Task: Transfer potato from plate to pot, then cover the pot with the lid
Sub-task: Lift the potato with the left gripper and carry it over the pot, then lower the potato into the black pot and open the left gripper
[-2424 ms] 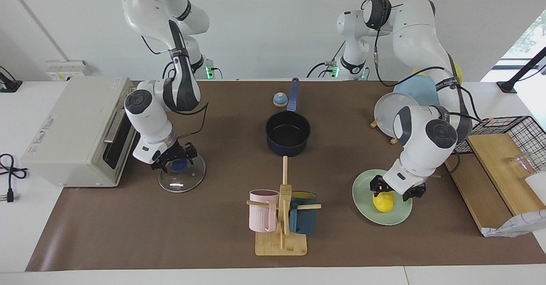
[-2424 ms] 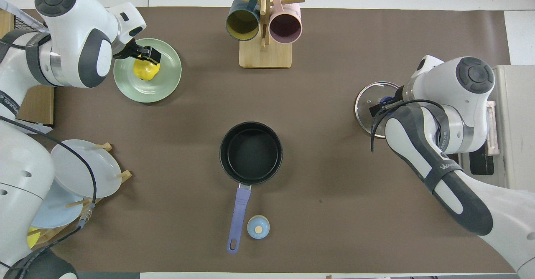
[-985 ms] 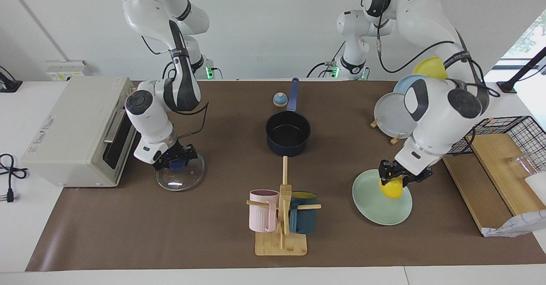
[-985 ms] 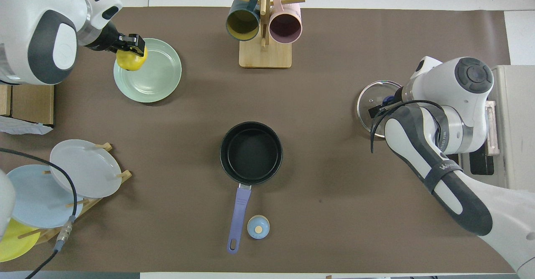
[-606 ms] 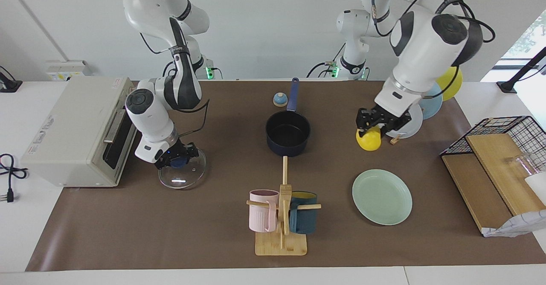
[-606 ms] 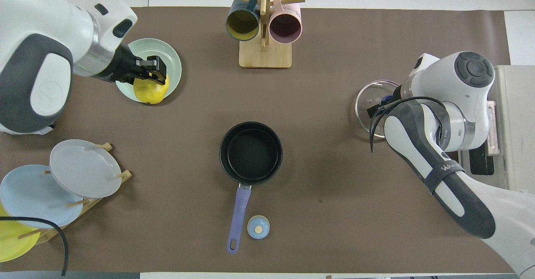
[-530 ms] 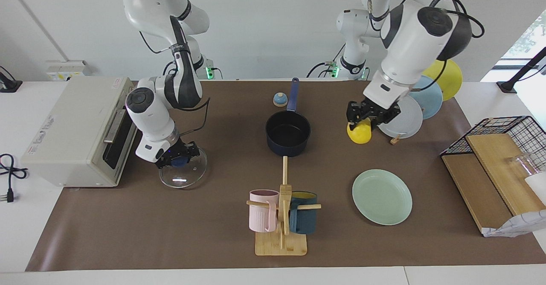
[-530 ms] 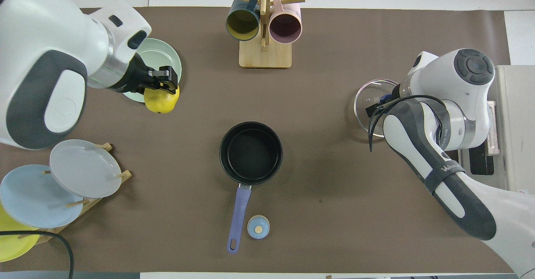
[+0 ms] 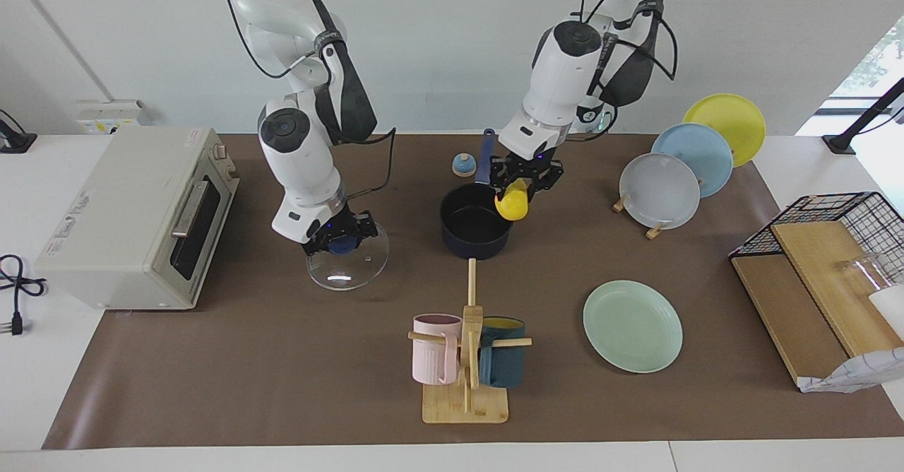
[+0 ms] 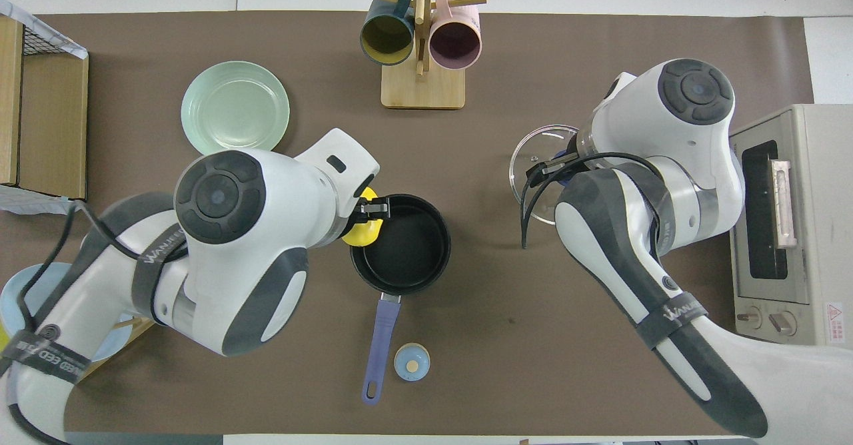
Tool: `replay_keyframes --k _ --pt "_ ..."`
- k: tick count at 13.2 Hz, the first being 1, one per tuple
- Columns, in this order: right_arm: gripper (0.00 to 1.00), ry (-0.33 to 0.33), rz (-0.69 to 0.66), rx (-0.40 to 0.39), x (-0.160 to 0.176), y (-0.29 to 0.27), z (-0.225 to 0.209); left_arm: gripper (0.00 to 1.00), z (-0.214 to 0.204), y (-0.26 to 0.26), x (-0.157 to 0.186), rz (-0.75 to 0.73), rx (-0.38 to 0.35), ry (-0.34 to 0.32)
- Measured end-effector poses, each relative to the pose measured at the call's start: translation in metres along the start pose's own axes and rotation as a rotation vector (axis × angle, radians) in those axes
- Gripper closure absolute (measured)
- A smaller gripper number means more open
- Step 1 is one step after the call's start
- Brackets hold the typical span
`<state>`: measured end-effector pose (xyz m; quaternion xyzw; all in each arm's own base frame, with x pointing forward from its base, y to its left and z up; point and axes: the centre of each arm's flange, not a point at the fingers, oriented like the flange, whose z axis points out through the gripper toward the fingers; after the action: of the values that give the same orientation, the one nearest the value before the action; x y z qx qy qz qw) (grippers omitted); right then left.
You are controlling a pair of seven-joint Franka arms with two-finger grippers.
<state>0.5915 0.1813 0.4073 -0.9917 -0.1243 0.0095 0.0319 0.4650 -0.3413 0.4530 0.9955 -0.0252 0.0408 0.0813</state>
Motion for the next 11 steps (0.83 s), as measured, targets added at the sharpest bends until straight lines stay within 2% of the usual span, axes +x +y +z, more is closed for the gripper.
replay_keyframes --k 4,8,11 --pt "0.56 -0.002 0.035 -0.014 0.0 -0.046 -0.014 0.41 0.056 0.015 -0.036 0.017 -0.011 0.013" --pt "0.56 -0.002 0.041 -0.021 0.0 -0.05 -0.013 0.41 0.082 0.011 -0.049 0.029 -0.025 0.048" --pt "0.56 -0.002 0.042 -0.022 0.0 -0.049 -0.013 0.41 0.111 0.009 -0.061 0.04 -0.022 0.044"
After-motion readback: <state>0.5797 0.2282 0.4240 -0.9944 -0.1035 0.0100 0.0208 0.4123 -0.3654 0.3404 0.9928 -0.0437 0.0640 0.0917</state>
